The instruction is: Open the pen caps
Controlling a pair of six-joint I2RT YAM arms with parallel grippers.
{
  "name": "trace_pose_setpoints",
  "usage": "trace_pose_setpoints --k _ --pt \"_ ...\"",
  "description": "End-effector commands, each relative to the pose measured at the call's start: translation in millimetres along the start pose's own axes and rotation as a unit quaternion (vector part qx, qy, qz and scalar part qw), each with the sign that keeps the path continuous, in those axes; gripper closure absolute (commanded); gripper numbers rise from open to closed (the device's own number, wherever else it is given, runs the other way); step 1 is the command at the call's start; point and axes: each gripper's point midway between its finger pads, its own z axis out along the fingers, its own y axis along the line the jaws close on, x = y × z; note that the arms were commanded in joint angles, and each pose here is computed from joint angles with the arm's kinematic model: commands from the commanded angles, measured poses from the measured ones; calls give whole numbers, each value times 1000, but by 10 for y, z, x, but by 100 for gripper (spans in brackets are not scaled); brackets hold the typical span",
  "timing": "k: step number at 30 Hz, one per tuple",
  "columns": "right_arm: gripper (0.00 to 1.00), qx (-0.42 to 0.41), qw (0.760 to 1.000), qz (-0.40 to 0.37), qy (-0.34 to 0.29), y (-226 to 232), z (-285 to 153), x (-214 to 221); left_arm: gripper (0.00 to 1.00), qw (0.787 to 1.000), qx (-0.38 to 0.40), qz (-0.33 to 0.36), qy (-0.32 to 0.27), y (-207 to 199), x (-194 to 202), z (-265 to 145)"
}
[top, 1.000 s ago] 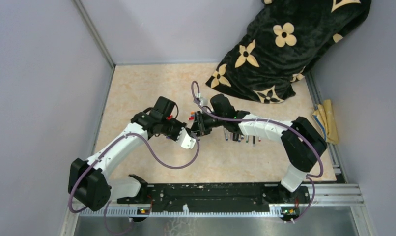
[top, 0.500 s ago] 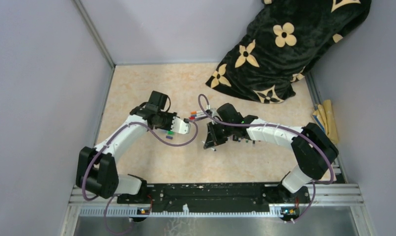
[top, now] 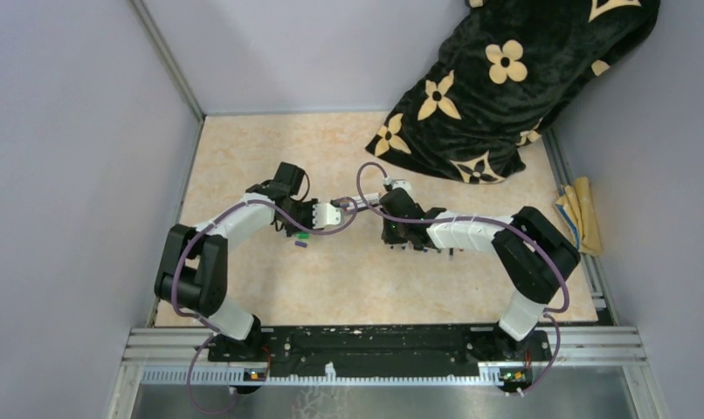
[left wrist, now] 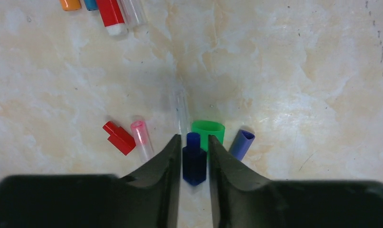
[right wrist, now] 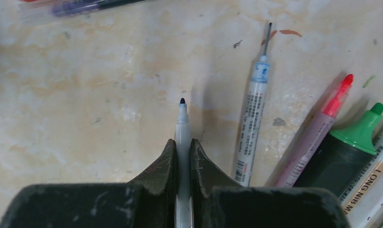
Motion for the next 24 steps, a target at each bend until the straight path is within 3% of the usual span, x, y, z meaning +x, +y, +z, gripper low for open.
trace_pose_setpoints --k 1,6,13,24 --pt "95 48 997 20 -51 -138 104 -178 64 999 3 -30 -26 -44 -21 29" --pt "83 69 996 20 -48 -228 184 -122 41 998 -2 -34 -43 -47 -67 -71" --pt "66 97 994 17 -47 -391 173 -54 26 996 1 -47 -77 -21 -224 -279" --pt "73 99 992 17 -74 -491 -98 -223 21 981 18 -131 -140 67 -327 -625"
